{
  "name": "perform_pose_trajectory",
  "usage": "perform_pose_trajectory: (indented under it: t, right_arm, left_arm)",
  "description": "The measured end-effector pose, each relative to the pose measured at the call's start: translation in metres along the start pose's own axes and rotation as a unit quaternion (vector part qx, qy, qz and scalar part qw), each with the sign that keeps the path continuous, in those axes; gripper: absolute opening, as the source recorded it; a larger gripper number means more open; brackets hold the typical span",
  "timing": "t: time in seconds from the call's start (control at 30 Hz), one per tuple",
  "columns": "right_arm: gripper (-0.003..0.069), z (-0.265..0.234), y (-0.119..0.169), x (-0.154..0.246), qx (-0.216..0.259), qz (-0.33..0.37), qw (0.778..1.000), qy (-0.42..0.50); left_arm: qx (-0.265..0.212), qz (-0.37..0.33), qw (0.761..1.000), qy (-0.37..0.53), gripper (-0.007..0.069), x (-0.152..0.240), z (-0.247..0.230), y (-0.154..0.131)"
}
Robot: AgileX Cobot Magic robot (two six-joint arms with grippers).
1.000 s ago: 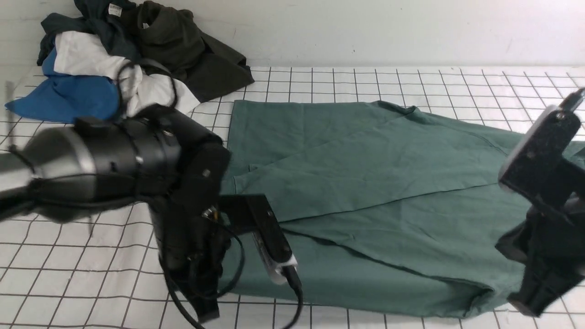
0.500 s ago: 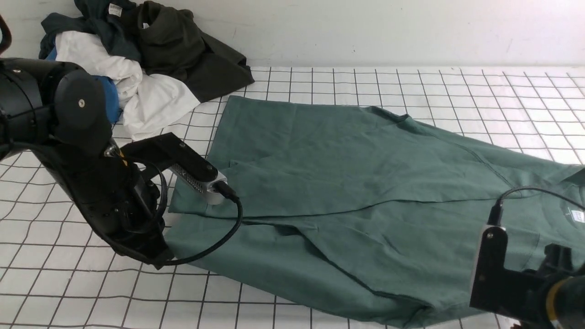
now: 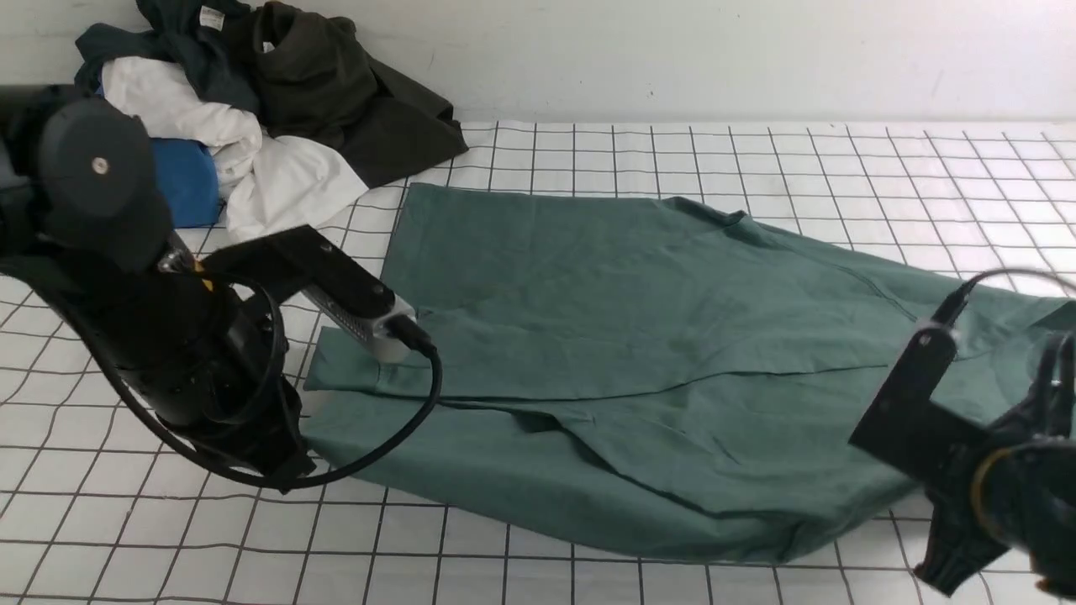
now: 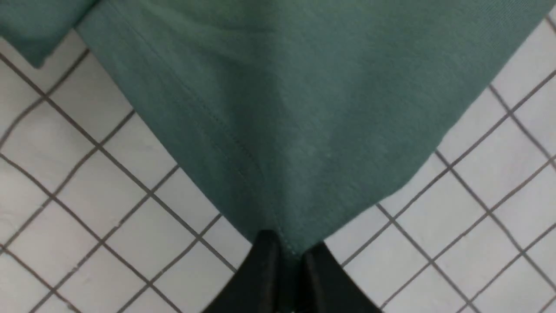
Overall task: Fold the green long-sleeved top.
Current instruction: Use both arms to drag the lower edge of the fabric forward and fold it over the upper edge
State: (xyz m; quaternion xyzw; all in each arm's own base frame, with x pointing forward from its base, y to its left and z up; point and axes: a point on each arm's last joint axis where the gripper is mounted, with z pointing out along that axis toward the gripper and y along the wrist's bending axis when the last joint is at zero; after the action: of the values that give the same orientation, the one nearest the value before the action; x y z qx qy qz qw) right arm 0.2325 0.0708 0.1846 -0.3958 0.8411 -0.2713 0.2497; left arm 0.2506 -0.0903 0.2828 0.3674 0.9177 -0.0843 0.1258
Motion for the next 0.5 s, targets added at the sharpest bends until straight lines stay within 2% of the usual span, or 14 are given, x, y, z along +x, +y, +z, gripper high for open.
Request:
perform_pose_trajectory:
  t: [0.1,0.17,0.3,0.33,0.4,0.5]
  right_arm:
    - [0.0006,-0.016,-0.016,-0.003,0.021,0.005,1.000,-0.014]
    - [0.0004,-0.027,-0.031,-0.011,0.036,-0.007,0.999,-0.038]
    - [0.0004,-0.024,-0.055,-0.026,0.041,-0.006,0.996,-0.085]
    - [0.0004,-0.015,-0.075,-0.035,0.044,0.013,0.992,-0.113]
    - [0.0004,-0.003,-0.086,-0.040,0.042,0.025,0.991,-0.124]
    - [0.0004,0.039,-0.118,-0.056,0.041,0.052,0.987,-0.147]
  left_arm:
    - [-0.023,-0.009,0.999,-0.046,0.0016,-0.001,-0.015,-0.003]
    - [-0.054,-0.043,0.992,-0.106,0.0016,-0.008,-0.026,0.001]
    - [-0.080,-0.103,0.977,-0.168,0.0016,-0.029,-0.032,0.018]
    - [-0.091,-0.134,0.967,-0.196,0.0016,-0.046,-0.032,0.034]
    - [-0.098,-0.150,0.961,-0.209,0.0016,-0.059,-0.030,0.048]
    - [-0.117,-0.174,0.949,-0.237,0.0016,-0.098,-0.012,0.092]
